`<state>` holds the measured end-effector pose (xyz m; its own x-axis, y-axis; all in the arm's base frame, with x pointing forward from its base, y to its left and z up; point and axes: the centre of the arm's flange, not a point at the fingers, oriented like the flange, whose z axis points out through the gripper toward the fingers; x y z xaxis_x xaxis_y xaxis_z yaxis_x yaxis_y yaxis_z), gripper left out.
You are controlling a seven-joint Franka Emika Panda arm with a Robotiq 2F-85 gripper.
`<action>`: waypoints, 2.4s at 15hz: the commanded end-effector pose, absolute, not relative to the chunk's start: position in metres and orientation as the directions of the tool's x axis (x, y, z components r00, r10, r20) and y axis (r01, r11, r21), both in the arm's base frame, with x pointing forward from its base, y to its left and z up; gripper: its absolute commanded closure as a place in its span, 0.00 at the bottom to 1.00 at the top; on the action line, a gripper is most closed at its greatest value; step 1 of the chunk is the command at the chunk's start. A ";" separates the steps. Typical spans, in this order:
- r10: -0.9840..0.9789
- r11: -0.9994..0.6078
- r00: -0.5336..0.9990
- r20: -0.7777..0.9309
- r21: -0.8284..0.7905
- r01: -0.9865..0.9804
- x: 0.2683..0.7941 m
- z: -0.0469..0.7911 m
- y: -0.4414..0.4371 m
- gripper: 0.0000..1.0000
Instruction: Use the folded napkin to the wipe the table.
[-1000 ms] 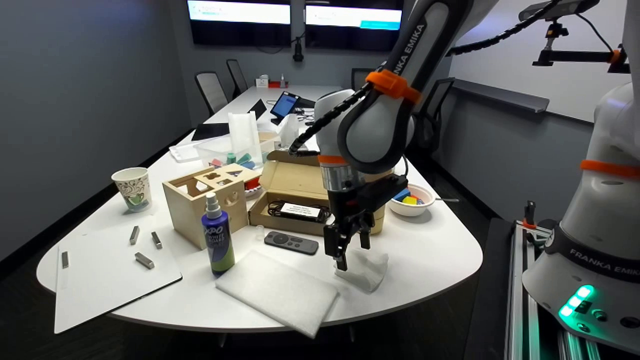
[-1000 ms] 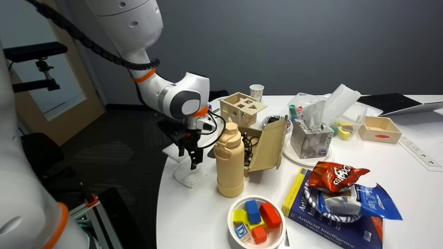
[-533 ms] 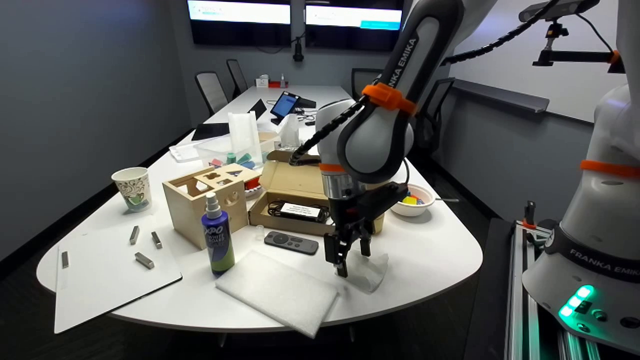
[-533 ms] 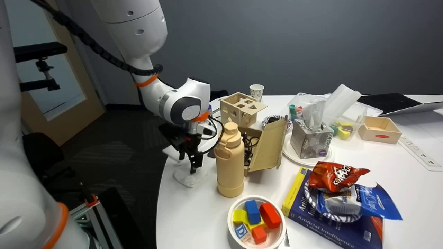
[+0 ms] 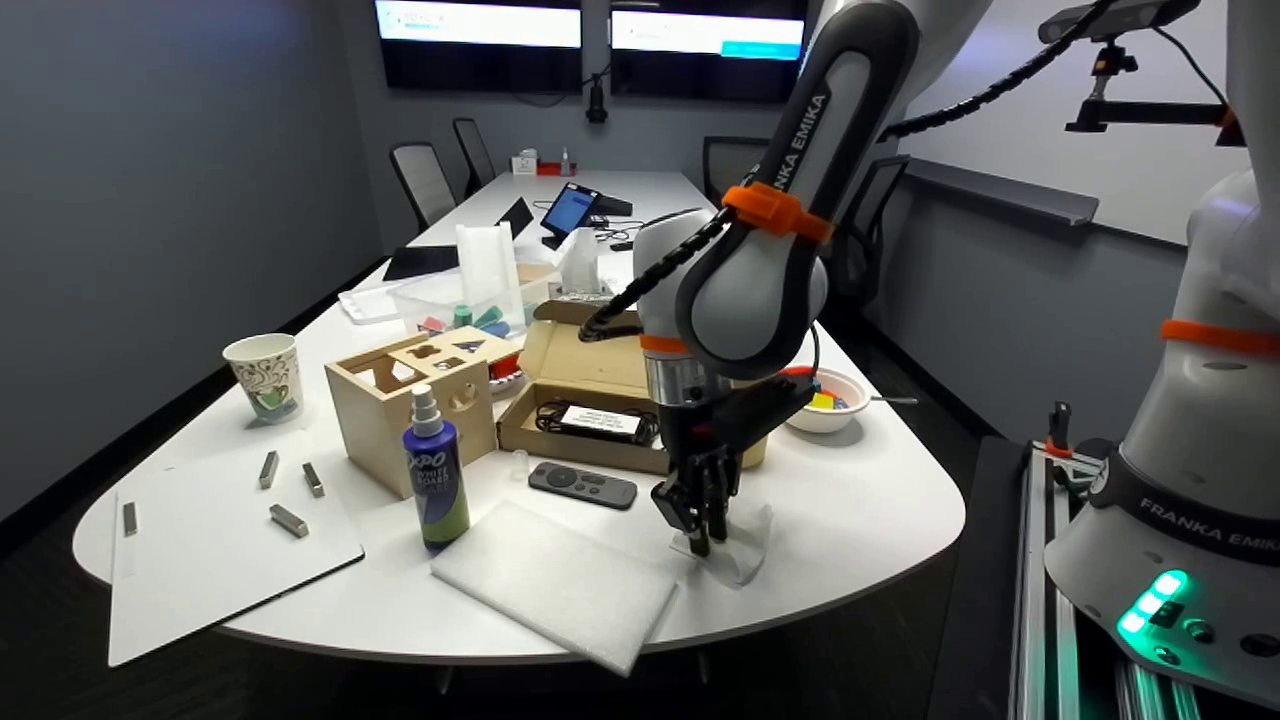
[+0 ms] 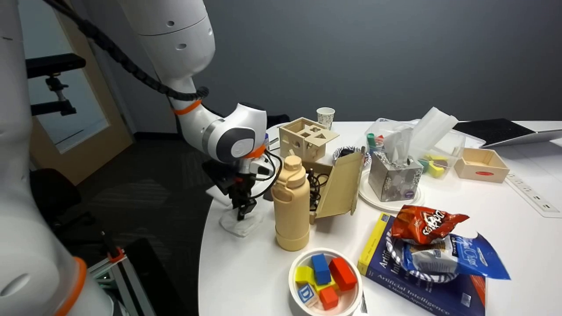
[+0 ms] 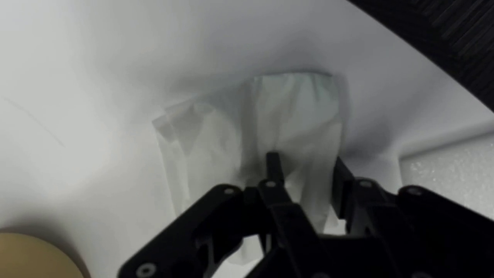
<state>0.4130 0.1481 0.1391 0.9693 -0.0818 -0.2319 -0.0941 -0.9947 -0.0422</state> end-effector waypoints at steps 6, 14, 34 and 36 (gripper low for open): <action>-0.163 -0.985 0.965 -0.206 -0.028 -0.173 0.411 0.130 0.149 1.00; -0.349 -0.937 0.923 -0.161 0.031 -0.349 0.383 0.122 0.119 1.00; -0.339 -0.941 0.914 -0.221 0.061 -0.334 0.331 0.131 0.095 1.00; -0.267 -0.963 0.946 -0.185 0.029 -0.266 0.335 0.134 0.107 1.00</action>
<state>0.3527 0.0987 0.1389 0.9144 -0.3633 -0.1785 -0.3593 -0.9316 0.0554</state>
